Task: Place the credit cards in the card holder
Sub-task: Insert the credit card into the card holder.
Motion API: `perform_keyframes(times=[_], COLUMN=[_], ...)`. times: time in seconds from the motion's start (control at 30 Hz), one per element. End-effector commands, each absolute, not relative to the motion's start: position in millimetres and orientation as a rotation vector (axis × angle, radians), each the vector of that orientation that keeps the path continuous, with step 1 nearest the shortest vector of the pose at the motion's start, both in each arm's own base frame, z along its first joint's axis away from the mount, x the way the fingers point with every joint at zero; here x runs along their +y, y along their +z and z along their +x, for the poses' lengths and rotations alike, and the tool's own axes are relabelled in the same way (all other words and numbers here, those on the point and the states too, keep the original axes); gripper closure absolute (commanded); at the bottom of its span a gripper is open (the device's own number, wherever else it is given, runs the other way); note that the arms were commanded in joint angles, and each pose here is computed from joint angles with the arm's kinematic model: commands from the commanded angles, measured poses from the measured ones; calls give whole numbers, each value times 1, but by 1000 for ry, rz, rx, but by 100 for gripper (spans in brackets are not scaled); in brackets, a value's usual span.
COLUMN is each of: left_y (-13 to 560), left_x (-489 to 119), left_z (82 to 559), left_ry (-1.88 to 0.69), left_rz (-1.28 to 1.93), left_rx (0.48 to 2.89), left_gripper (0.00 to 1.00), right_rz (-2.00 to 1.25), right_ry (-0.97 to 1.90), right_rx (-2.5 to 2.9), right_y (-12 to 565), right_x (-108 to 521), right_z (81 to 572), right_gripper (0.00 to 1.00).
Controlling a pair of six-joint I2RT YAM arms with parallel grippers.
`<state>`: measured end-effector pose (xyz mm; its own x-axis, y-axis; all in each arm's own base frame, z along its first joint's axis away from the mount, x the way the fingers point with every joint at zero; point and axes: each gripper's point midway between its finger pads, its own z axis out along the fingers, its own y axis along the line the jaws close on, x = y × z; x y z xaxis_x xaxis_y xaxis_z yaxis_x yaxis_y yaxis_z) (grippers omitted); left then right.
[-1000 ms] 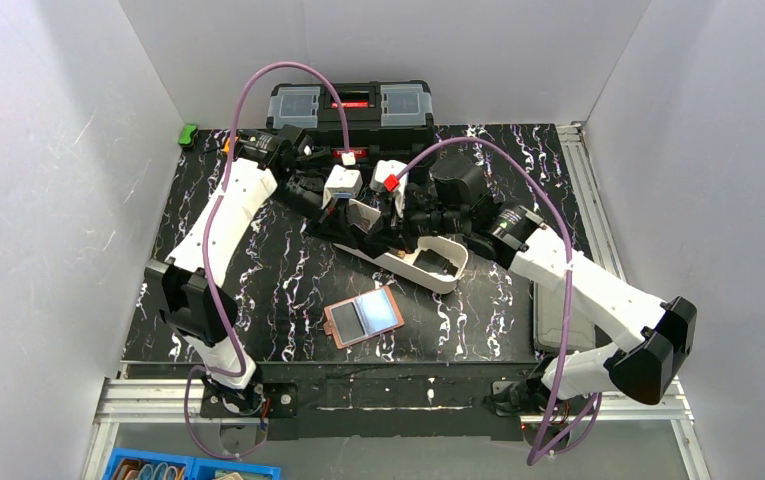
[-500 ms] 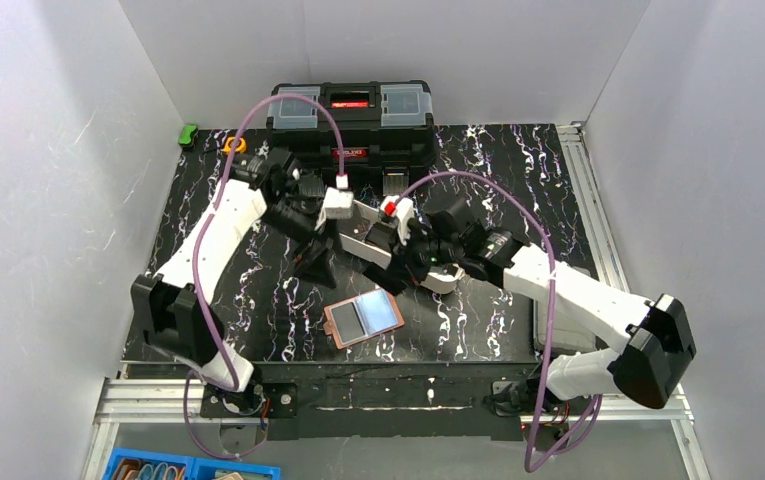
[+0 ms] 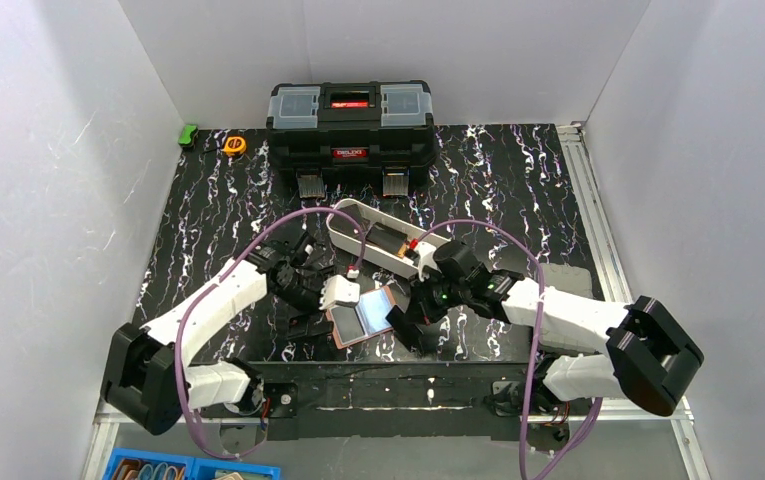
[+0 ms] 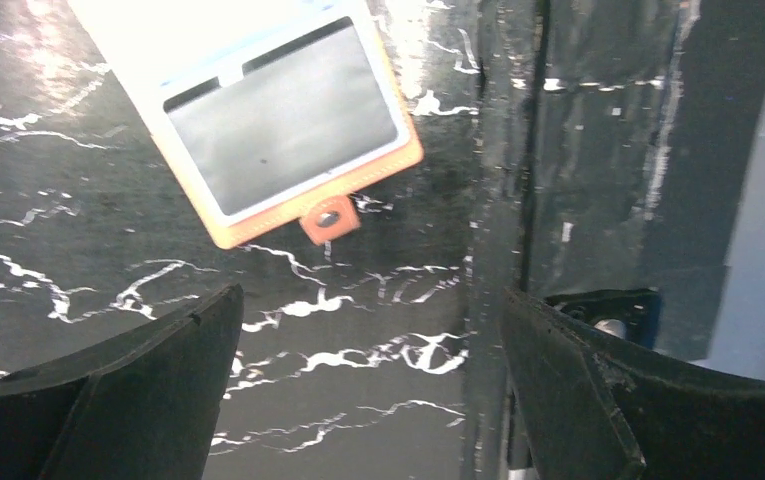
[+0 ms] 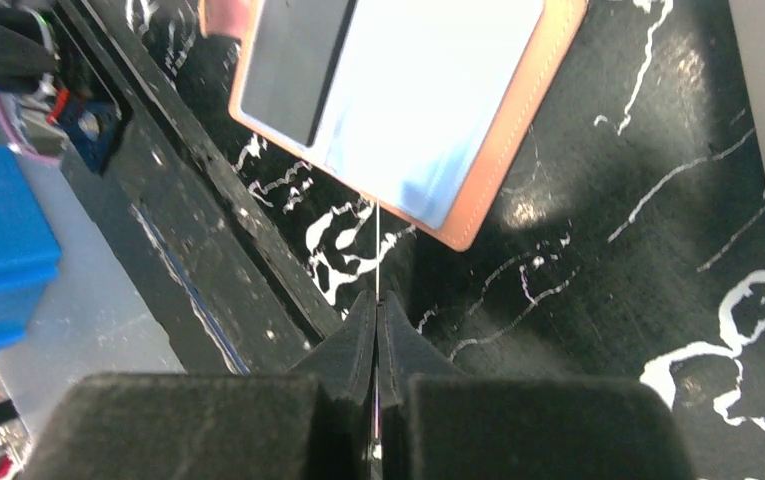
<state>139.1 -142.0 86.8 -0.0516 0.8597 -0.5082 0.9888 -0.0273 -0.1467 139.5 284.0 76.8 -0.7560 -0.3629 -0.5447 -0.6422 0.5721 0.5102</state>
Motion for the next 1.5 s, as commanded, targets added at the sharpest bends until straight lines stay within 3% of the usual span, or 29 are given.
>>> perform_keyframes(times=[0.0, 0.23, 1.47], left_y=[78, 56, 30], left_x=[-152, -155, -159], left_z=[174, 193, 182], left_ry=[-516, -431, -474], left_rz=[1956, 1957, 2011], left_rx=[1894, 1855, 1824], left_gripper=[2, 2, 6], right_rz=[-700, -634, -599], right_ry=[1093, 1090, 1244], right_rx=[2331, 2395, 2393], right_y=[92, 79, 86], right_x=[304, 295, 302], right_z=[157, 166, 175], right_gripper=[99, 99, 99])
